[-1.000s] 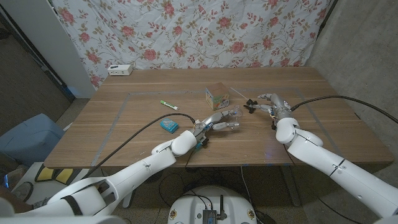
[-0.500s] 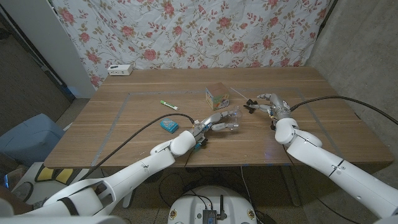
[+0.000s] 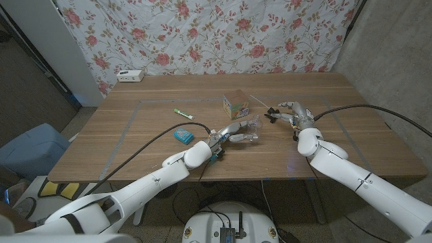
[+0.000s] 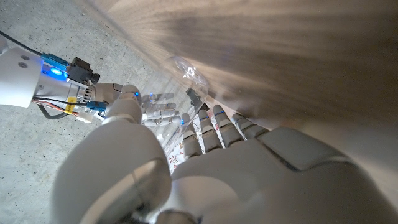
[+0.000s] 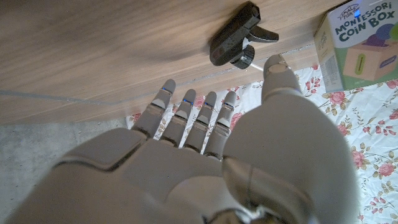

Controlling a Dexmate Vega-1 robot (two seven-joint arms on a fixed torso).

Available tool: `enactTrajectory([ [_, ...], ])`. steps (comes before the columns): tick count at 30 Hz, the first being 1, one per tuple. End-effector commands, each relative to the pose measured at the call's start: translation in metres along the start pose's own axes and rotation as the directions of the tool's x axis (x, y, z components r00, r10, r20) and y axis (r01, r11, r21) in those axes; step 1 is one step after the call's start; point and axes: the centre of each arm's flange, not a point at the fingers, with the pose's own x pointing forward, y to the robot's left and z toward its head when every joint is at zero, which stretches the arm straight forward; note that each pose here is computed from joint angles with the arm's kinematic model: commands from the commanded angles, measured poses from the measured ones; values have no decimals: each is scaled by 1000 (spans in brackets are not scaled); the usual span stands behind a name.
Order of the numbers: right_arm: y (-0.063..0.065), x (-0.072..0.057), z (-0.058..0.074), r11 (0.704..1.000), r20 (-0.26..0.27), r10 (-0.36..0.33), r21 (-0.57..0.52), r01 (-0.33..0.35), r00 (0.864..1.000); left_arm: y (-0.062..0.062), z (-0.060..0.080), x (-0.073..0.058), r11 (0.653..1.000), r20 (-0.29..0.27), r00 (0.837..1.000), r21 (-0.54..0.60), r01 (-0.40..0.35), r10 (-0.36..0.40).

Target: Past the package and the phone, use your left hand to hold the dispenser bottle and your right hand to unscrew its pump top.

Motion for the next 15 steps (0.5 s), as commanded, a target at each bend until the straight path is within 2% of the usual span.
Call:
enactTrajectory([
  [1,2,0,1,1000,-1,-5,7,5,1000,5,-2,-1,1000,-12,1000,1,-1,1],
  [15,4,-2,4,1000,10,-10,7,10,1000,8,0,-5,1000,-20,1000,-12,14,-14],
])
